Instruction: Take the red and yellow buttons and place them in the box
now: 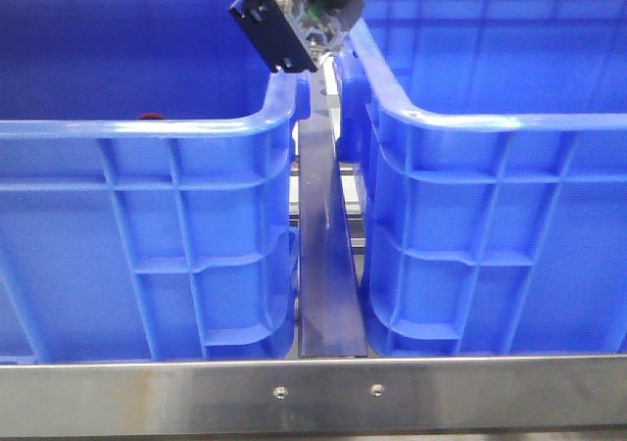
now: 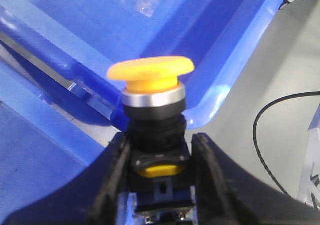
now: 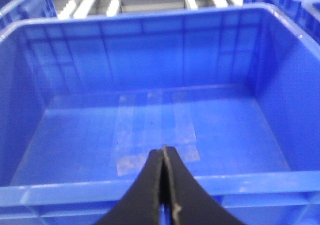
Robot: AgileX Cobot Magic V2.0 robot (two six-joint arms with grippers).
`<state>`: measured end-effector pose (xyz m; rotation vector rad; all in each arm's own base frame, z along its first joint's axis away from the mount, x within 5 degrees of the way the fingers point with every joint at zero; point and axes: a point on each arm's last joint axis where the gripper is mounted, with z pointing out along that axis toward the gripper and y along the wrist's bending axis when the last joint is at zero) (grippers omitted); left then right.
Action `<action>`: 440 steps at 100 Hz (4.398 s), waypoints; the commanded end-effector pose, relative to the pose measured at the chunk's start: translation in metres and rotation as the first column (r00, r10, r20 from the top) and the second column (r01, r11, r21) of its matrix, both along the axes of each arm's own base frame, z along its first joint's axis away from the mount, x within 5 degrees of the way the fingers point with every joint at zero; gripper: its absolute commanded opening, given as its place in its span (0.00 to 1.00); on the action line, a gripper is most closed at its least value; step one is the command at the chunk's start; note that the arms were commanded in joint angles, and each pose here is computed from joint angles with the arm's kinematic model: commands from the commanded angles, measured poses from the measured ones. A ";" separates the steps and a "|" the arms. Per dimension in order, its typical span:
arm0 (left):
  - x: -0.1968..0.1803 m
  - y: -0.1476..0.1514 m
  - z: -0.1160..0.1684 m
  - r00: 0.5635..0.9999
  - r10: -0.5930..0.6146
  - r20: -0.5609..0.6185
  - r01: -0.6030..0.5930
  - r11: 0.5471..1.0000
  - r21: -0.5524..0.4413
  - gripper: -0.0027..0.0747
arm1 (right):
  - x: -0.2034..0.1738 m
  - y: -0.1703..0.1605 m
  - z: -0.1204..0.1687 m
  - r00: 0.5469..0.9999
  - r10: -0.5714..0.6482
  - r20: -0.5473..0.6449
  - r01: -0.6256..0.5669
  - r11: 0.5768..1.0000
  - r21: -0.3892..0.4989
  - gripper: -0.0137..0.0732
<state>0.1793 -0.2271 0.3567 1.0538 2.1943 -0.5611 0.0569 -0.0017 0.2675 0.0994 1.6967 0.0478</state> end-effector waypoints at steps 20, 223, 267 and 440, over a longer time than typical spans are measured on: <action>-0.003 0.000 0.021 0.998 0.007 0.059 -0.001 0.995 -0.100 0.09 | 0.034 -0.001 0.065 0.994 -0.001 -0.108 0.001 1.000 0.000 0.10; -0.002 -0.001 0.023 0.997 0.012 0.074 -0.003 0.993 -0.117 0.53 | 0.162 0.127 0.073 0.483 0.854 -0.195 -0.401 0.414 0.817 0.47; -0.003 -0.001 0.024 0.997 0.011 0.076 -0.002 0.993 -0.118 0.71 | 0.175 0.083 0.090 0.739 0.662 -0.122 -0.463 0.632 0.621 0.47; -0.002 -0.001 0.025 0.996 0.015 0.084 -0.004 0.992 -0.129 0.71 | 0.336 0.037 -0.009 0.935 0.096 -0.341 -0.087 0.995 0.042 0.73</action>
